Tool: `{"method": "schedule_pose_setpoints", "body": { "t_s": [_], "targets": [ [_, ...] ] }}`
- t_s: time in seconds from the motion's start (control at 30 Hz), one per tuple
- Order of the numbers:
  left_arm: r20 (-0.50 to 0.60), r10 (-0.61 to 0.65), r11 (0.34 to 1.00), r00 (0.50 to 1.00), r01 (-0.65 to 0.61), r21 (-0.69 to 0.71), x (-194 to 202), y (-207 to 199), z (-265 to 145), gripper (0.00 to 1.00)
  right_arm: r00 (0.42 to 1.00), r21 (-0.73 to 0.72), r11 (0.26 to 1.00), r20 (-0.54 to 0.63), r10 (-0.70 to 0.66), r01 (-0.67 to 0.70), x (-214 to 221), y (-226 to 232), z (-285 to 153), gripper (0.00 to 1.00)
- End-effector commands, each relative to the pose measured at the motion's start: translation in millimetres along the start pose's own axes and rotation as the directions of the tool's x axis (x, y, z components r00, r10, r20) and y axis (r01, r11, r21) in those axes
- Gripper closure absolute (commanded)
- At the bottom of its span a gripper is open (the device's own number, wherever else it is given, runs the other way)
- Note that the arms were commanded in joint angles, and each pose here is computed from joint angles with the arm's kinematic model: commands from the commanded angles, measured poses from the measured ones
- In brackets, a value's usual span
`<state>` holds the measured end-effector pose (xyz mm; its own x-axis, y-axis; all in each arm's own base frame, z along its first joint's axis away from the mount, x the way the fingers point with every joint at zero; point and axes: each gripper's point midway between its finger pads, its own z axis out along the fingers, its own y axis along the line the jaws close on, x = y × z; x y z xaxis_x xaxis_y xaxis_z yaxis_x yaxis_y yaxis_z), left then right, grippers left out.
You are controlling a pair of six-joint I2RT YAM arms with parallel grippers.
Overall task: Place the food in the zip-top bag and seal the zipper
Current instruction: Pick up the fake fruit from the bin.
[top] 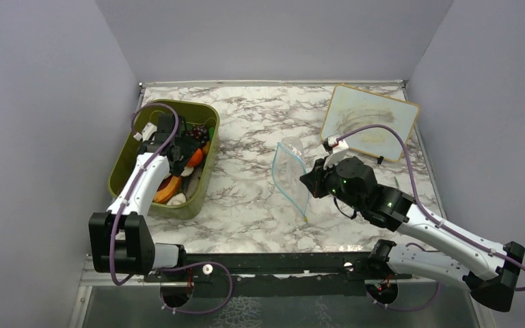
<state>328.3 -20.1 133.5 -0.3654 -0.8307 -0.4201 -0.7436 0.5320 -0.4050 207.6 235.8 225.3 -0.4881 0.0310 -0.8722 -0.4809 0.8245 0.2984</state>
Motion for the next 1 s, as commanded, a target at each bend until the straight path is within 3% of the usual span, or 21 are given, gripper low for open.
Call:
{"method": "schedule_pose_setpoints", "body": {
  "t_s": [0.0, 0.43, 0.97],
  "targets": [
    [-0.069, -0.04, 0.999, 0.997, 0.041, 0.014, 15.1, -2.0, 13.2, 0.27, 1.0, -0.054, 0.998, 0.019, 0.023, -0.022, -4.3, 10.4, -1.1, 0.99],
    [-0.048, -0.018, 1.0, 0.999, 0.018, -0.002, 13.6, -1.4, 33.0, 0.28, 0.999, -0.063, 0.998, 0.015, 0.032, -0.031, -2.4, 11.8, -1.7, 0.99],
    [0.014, 0.001, 1.0, 1.0, -0.001, -0.004, 6.6, 11.1, 24.1, 0.64, 0.998, -0.069, 0.996, 0.013, 0.059, -0.058, 2.4, 11.7, -1.5, 0.99]
  ]
}}
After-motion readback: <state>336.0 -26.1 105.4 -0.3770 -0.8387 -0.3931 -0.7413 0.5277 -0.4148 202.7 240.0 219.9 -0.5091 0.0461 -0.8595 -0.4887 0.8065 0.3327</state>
